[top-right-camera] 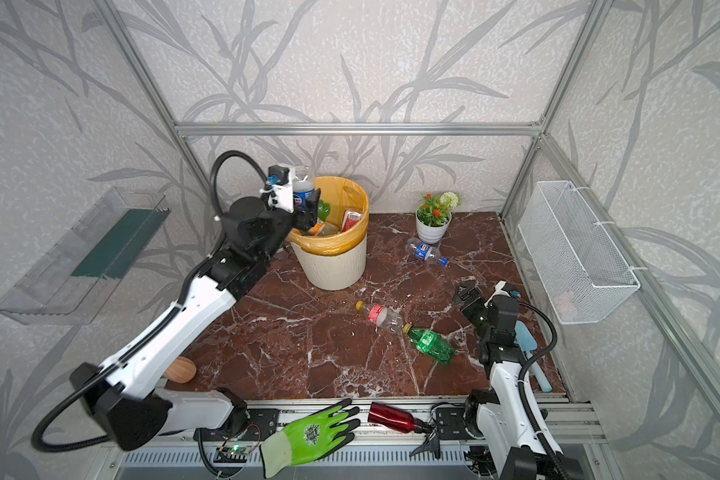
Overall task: Throw the plastic bottles in the bin
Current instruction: 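Carry the blue-cap bottle with the left gripper over the bin and release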
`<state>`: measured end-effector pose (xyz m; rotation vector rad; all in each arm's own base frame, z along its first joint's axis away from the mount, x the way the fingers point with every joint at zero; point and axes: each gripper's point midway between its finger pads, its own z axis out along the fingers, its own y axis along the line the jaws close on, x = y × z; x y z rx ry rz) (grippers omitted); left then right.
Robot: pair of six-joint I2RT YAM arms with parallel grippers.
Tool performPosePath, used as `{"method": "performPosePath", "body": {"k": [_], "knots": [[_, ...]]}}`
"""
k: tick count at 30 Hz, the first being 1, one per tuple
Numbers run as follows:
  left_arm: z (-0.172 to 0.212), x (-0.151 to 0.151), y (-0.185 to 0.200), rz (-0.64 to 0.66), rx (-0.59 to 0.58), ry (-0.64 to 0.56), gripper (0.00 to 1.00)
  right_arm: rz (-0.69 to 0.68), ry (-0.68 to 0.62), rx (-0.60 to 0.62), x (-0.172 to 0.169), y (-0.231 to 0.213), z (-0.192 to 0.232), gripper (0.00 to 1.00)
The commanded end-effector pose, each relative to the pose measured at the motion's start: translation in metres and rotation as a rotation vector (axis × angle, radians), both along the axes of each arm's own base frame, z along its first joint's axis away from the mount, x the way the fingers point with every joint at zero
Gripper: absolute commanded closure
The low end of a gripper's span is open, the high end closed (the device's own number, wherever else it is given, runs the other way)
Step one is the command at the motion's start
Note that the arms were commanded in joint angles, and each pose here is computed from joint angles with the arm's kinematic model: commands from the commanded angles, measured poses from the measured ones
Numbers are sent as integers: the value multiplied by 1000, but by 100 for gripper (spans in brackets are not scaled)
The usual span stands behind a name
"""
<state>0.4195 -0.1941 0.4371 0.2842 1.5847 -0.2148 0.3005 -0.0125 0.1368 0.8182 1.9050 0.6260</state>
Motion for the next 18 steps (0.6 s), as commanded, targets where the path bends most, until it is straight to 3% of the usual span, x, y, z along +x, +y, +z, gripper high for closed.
{"method": "performPosePath", "body": {"k": [1, 4, 10, 18], "knots": [[0, -2, -12, -68, -64, 133, 2, 9, -25, -33, -3, 0, 14, 1], [5, -14, -9, -80, -41, 150, 1, -5, -20, -49, -7, -3, 13, 1], [19, -60, 13, -103, -125, 0, 1, -1, -9, -34, -4, -2, 8, 1], [-35, -100, 30, -97, -183, 113, 1, 33, 34, -20, 5, 2, 2, 0]]}}
